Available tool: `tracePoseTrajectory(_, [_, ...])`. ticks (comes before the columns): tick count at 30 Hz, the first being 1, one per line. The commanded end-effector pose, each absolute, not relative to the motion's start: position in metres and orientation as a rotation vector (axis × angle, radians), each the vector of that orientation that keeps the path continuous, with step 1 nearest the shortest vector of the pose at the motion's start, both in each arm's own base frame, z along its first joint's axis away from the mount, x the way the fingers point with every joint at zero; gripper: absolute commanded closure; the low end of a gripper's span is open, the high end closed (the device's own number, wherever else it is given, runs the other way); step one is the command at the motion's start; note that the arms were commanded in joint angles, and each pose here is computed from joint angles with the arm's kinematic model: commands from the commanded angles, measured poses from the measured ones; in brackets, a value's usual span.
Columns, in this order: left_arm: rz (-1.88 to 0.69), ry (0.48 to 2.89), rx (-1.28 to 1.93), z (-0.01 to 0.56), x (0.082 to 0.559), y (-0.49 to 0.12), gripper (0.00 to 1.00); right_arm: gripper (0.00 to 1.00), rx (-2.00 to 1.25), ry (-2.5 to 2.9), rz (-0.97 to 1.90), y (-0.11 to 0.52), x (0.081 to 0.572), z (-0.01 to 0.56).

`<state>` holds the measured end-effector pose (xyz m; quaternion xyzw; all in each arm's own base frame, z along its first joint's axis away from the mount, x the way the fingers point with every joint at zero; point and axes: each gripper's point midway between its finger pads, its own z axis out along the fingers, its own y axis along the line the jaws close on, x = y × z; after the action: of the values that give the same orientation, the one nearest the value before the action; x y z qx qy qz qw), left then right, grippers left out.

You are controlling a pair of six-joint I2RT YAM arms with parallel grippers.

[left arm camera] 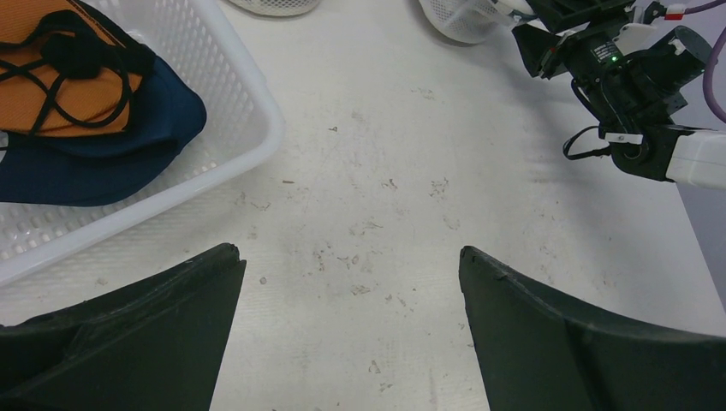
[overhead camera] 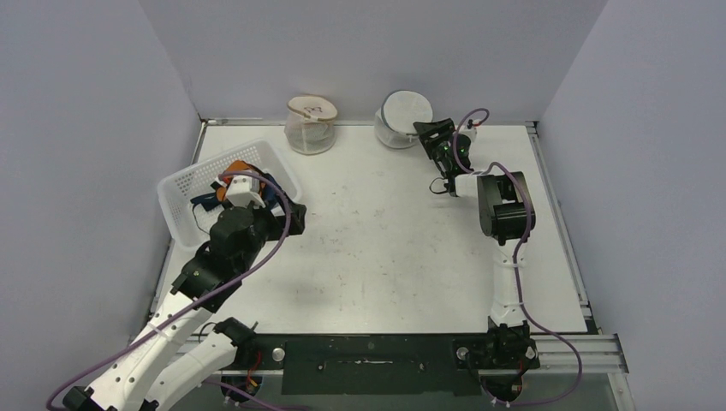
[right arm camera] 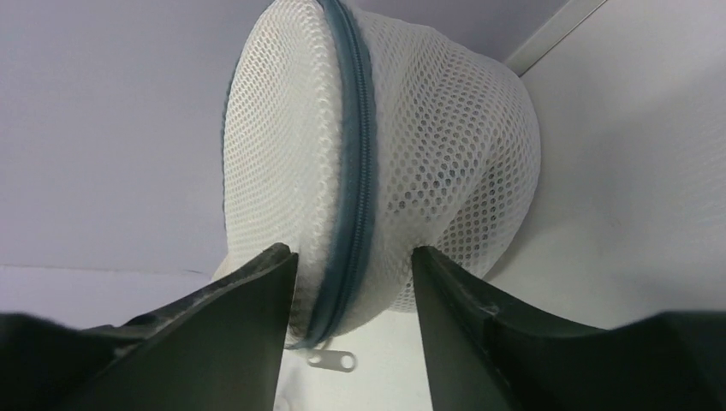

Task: Unzip the laundry bag and remove the bra
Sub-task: Move the laundry bag to the center of the board.

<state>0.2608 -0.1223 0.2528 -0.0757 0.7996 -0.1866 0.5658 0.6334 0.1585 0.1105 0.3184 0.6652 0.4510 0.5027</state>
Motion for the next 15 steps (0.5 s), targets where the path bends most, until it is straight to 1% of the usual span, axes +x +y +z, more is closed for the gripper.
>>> tracePoseTrajectory(1, [-0.458,1.843,-0.186,0.264,0.269,-0.124,0.04,0.61,0.7,1.557,1.137,0.168,0.64,0.142])
tracePoseTrajectory(3, [-0.461,1.844,-0.192,0.264,0.269,-0.124,0.04,0.71,0.688,1.557,1.146,0.171,0.637,0.146])
tracePoseTrajectory(5, [-0.463,1.838,-0.201,0.265,0.269,-0.122,0.04,0.84,0.675,1.549,1.157,0.171,0.633,0.155])
tracePoseTrajectory(6, [-0.462,1.834,-0.204,0.266,0.269,-0.121,0.04,0.88,0.673,1.542,1.164,0.171,0.629,0.16])
tracePoseTrajectory(8, [-0.461,1.822,-0.212,0.267,0.268,-0.119,0.03,0.93,0.671,1.536,1.174,0.171,0.621,0.169])
tracePoseTrajectory(12, [-0.468,1.798,-0.223,0.272,0.265,-0.116,0.03,0.95,0.664,1.52,1.207,0.171,0.595,0.194])
tracePoseTrajectory(15, [-0.489,1.778,-0.231,0.278,0.262,-0.116,0.03,0.95,0.65,1.51,1.194,0.169,0.562,0.211])
